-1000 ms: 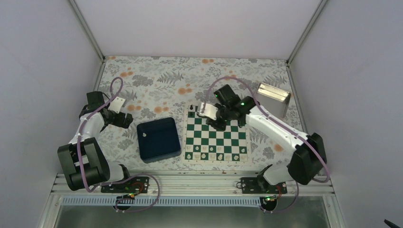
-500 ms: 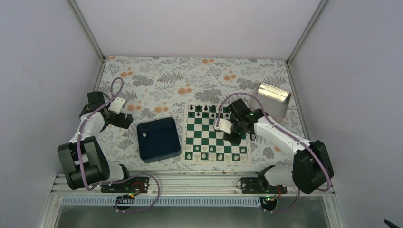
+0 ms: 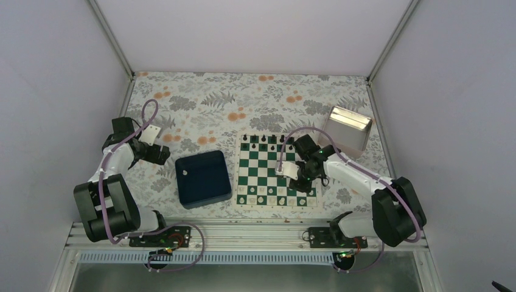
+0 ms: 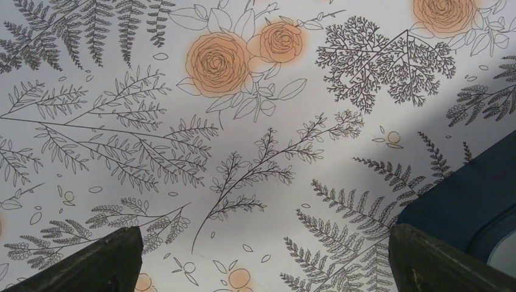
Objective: Set up the chess pieces on the board
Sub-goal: Place the chess piece on the chessboard.
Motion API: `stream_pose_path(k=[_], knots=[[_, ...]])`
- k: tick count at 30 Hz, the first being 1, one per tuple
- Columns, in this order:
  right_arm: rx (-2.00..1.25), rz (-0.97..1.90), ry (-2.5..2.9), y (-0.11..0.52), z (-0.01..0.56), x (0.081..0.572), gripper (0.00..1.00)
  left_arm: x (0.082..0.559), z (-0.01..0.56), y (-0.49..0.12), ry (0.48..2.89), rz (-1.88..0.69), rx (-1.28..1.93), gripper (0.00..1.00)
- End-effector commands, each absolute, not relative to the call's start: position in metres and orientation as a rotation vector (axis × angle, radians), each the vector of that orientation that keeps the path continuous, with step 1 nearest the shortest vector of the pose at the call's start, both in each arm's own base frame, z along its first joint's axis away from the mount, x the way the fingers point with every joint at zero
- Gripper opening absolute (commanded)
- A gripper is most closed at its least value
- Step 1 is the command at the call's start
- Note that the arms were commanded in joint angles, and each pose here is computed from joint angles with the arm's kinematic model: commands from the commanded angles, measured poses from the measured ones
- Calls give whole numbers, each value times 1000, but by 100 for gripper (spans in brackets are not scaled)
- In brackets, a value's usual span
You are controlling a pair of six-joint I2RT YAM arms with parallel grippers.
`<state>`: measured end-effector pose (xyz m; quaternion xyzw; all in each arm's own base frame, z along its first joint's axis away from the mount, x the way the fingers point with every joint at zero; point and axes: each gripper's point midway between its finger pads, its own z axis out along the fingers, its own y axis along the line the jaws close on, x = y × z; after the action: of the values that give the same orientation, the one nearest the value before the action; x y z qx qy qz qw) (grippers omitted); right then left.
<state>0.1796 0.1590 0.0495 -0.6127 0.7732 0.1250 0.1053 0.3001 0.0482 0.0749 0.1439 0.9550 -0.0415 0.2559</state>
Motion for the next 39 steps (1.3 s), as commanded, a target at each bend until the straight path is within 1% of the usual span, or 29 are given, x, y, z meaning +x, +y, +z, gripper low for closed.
stream_pose_path(k=[1,23,39], knots=[[-1825,417,2282,159,42,172,8,300,71,47,2601,-124,391,100],[-1816,432,2305,161,28,175,11,300,69,46,2607,-128,394,100],[-1838,396,2350,150,20,167,10,300,69,46,2606,-130,396,100]])
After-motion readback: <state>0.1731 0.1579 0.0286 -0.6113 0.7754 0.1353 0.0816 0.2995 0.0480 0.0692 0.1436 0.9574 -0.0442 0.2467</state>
